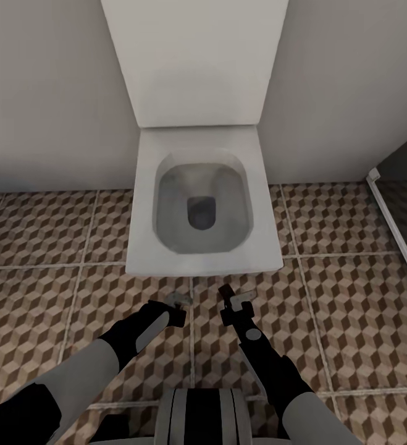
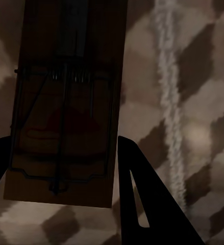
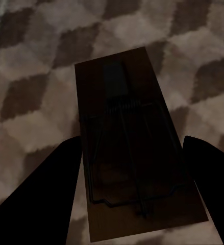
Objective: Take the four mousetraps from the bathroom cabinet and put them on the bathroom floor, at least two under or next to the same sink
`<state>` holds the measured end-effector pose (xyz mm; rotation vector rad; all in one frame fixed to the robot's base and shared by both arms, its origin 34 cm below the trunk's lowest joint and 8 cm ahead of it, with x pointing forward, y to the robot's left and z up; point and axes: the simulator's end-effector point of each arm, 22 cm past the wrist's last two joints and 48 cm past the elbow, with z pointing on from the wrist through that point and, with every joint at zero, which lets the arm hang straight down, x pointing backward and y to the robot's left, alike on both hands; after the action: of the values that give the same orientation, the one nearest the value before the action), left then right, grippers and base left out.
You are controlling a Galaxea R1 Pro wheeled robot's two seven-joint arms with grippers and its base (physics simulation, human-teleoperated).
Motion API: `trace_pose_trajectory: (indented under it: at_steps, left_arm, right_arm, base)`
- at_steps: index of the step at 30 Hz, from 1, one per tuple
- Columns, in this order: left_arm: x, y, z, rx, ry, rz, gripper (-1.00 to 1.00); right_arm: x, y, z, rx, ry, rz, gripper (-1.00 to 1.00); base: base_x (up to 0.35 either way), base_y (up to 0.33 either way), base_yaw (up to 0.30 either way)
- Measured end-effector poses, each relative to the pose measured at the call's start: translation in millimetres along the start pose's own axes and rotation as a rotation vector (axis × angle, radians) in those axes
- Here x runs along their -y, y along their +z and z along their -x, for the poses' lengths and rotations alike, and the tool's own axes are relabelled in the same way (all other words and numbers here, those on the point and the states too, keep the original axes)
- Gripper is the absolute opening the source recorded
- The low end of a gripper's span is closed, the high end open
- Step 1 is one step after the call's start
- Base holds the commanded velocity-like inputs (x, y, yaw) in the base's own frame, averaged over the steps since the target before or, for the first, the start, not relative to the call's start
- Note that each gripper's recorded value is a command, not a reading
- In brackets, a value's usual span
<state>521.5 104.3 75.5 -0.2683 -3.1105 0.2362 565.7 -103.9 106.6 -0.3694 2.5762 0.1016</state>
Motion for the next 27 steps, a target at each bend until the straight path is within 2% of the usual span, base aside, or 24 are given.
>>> trace_pose_trajectory:
  at_steps: [9, 12, 15, 19, 22, 27]
  left_arm:
    - [-1.9, 2.5, -1.0, 0.001, -0.002, 0.005, -1.00]
    - [-3.6, 2.4, 10.4, 0.055, -0.016, 0.009, -1.00]
    - [-4.0, 2.5, 19.1, 0.108, -0.009, 0.017, -1.00]
    - [-4.6, 2.1, 29.1, 0.188, 0.041, 0.034, -1.00]
    - [-3.8, 2.5, 29.8, 0.205, 0.061, 0.037, -1.00]
    - [-8.4, 5.2, 25.5, 0.202, 0.068, 0.048, -1.00]
  right_arm:
    - [-1.0, 1.2, -2.8, -0.003, 0.000, 0.001, -1.00]
    - [-1.6, 1.1, -2.6, -0.003, 0.000, 0.003, -1.00]
    - [-1.9, 1.2, -2.7, -0.003, -0.001, 0.003, -1.00]
    - [-1.7, 1.1, -2.7, -0.002, -0.001, 0.003, -1.00]
    - [-2.0, 1.2, -2.8, -0.003, -0.001, 0.004, -1.00]
    - [-1.7, 1.2, -2.6, -0.002, -0.001, 0.003, -1.00]
  base:
    - [0.000, 0.000, 0.000]
    - [0.000, 0.000, 0.000]
    - [0.000, 0.000, 0.000]
    - [0.000, 0.000, 0.000]
    - [0.000, 0.000, 0.000]
    - [0.000, 0.000, 0.000]
